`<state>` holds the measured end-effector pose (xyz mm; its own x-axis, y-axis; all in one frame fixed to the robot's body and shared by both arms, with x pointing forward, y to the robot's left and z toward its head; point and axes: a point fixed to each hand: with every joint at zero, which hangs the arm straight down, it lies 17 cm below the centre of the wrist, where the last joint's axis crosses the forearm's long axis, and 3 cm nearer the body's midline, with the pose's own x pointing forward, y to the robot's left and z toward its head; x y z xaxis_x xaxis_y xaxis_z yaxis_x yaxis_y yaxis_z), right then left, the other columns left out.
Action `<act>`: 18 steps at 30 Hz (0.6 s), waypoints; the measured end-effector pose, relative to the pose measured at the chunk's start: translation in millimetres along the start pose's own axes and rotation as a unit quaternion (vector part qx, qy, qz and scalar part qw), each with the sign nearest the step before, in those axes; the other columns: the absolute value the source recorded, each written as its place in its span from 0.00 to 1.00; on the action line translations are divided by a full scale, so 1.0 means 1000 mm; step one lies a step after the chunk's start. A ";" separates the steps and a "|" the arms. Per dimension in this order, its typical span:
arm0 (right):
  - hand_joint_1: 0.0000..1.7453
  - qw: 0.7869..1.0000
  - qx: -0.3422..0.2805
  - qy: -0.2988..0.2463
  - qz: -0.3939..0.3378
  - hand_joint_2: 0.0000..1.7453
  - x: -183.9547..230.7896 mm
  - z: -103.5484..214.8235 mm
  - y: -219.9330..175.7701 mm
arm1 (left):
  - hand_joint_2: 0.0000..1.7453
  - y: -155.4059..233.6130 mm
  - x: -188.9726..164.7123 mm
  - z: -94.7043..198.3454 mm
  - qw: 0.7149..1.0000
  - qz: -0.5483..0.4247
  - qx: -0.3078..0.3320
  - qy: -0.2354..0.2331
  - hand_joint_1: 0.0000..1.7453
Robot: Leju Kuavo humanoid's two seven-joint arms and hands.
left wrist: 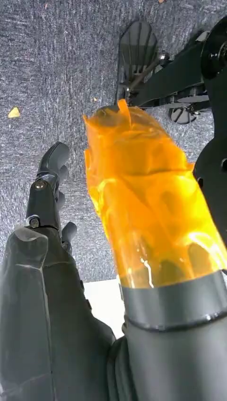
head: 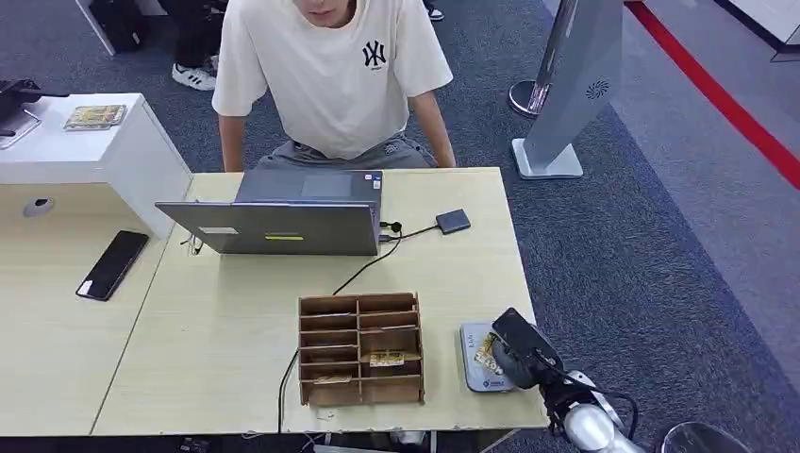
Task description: Pass the card to the sensor for recognition and then transmit it.
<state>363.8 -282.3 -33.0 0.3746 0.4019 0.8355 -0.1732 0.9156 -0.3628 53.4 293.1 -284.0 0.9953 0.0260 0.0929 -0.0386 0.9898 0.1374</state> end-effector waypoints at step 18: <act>1.00 1.000 0.002 -0.008 0.002 1.00 0.003 -0.002 0.001 | 0.00 0.000 0.000 0.000 1.000 0.001 0.001 0.000 0.00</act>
<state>366.8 -280.0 -31.3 0.3597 0.4044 0.8409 -0.1771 0.9144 -0.3641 53.4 293.3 -284.0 0.9953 0.0271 0.0932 -0.0399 0.9896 0.1383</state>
